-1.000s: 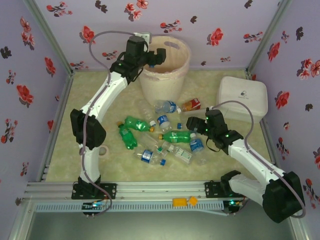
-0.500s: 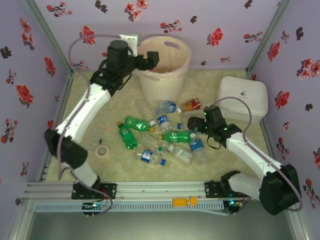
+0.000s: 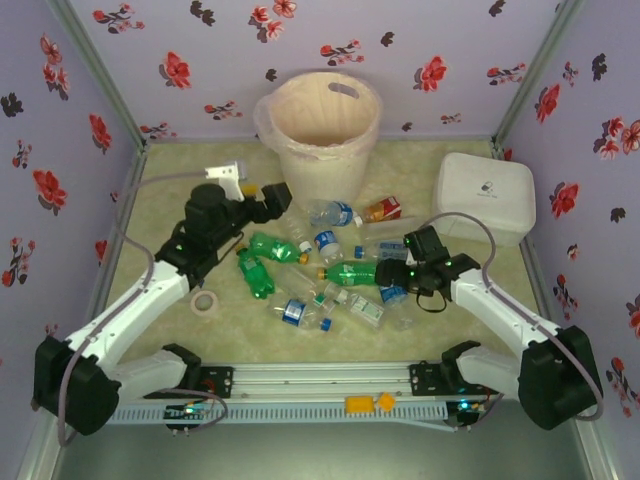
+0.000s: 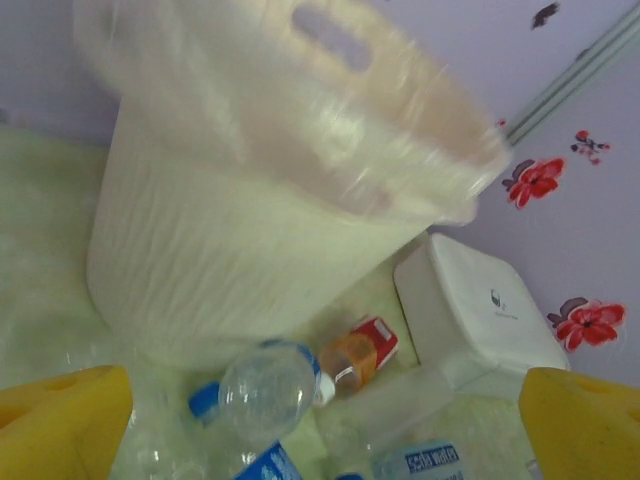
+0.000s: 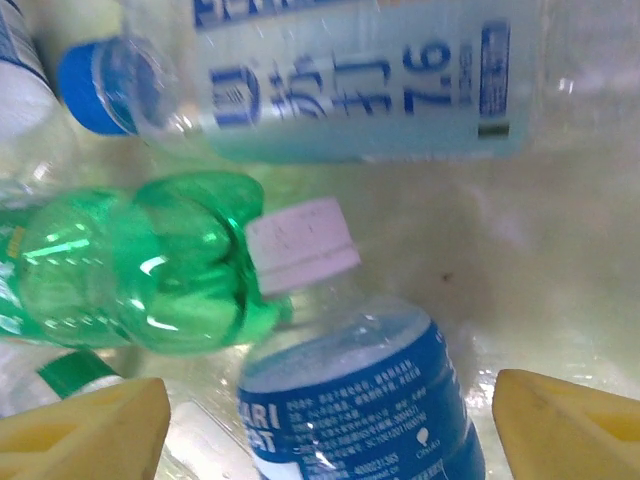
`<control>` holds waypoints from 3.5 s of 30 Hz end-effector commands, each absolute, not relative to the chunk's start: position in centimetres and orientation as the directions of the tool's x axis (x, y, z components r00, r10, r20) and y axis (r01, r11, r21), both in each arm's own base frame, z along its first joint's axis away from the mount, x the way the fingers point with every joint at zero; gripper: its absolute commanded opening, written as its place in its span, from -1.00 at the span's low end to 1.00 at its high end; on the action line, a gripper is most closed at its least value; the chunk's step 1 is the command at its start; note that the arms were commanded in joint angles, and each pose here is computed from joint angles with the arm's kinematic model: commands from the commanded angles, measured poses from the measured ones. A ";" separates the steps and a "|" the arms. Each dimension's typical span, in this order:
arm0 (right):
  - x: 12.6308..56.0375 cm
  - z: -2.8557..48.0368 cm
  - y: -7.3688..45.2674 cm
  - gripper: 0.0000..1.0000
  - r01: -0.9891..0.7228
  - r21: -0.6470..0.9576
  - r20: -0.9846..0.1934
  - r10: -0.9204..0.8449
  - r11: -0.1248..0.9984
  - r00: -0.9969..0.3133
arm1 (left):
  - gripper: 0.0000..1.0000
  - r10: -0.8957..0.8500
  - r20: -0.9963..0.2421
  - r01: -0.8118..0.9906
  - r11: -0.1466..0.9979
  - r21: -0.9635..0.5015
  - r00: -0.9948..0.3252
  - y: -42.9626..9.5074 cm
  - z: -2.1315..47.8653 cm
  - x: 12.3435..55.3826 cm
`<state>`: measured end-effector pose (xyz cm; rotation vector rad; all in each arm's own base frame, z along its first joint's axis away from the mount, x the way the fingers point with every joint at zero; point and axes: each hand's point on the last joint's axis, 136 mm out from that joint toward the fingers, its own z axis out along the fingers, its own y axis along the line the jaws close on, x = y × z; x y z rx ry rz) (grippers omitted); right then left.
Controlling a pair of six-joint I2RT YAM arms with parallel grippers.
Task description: Put the plastic bottles in the bin
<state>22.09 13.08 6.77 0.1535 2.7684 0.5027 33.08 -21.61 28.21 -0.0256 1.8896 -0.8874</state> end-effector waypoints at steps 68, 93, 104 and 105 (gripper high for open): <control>49.7 44.8 27.4 -0.06 -0.473 0.537 -0.836 0.367 0.699 -0.407 | 1.00 -0.466 -0.673 0.054 0.799 -0.599 -0.575 -16.6 15.5 25.1; 54.5 43.2 30.1 0.99 -0.501 0.478 -0.866 0.292 0.722 -0.406 | 1.00 -0.524 -0.687 -0.067 0.816 -0.574 -0.504 -12.1 14.1 23.6; 47.3 42.4 24.7 0.99 -0.398 0.401 -0.872 0.212 0.825 -0.441 | 1.00 -0.544 -0.713 -0.160 0.830 -0.535 -0.441 -10.5 14.1 24.9; 46.7 41.9 24.2 0.99 -0.383 0.398 -0.869 0.209 0.834 -0.448 | 1.00 -0.543 -0.715 -0.162 0.831 -0.531 -0.440 -10.5 14.2 25.0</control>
